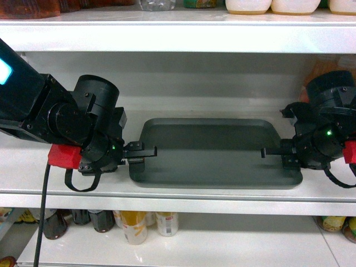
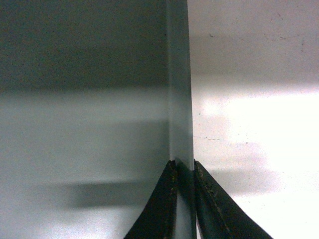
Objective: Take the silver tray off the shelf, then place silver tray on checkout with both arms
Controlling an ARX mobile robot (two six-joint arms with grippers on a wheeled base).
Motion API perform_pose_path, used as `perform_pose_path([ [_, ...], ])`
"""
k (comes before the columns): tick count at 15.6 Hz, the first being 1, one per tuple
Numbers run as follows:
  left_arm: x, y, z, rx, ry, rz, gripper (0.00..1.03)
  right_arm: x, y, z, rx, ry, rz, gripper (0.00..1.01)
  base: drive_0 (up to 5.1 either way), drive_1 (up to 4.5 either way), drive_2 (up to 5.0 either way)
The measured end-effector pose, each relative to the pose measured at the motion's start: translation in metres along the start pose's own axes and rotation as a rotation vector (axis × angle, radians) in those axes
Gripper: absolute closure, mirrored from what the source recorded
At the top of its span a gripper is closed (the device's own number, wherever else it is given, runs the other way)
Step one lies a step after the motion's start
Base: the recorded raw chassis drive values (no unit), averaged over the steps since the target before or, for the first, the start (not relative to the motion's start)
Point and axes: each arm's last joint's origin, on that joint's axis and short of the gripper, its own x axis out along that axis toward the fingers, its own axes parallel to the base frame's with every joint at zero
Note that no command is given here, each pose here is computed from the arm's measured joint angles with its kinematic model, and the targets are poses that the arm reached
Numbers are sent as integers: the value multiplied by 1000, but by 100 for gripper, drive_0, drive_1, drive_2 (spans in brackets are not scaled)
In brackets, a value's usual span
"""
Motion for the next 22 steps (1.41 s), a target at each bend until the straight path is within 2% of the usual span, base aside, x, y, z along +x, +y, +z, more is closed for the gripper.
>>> perform_pose_path([
  [2,1,1,-4,-32,-6,-18,67,0,0,-2,1,-14,5,98,0,0,0],
  [5,-1,-1,-9,-97,-11,-72,93,-2,-1,-10,5,-54,6,98,0,0,0],
  [6,-3,-2,-11,-101,-11,-73,99,-4,-1,-12,11,-60,6,98,0,0,0],
  [8,-8,-1,-17,-118,-18,-79,101,-9,-1,-17,24,-52,10,98,0,0,0],
  [11,-22,-7,-31,-97,-58,-30,101,-24,-3,-32,48,-53,27,98,0,0,0],
  [13,-37,-10,-43,-90,-58,-25,101,-36,-5,-44,55,-53,35,98,0,0,0],
  [14,-71,-12,-54,-95,-104,-40,101,-70,-8,-59,72,-91,48,98,0,0,0],
  [15,-125,-14,-65,-88,-242,-65,101,-136,-10,-65,90,-241,87,98,0,0,0],
  [16,-149,-11,-80,-77,-268,-51,101,-164,-8,-80,89,-272,111,98,0,0,0],
  [18,-172,-6,-99,-73,-280,-47,101,-188,-9,-99,98,-299,130,98,0,0,0],
  [22,-190,1,-112,-73,-326,-56,101,-205,-10,-116,103,-329,147,99,0,0,0],
])
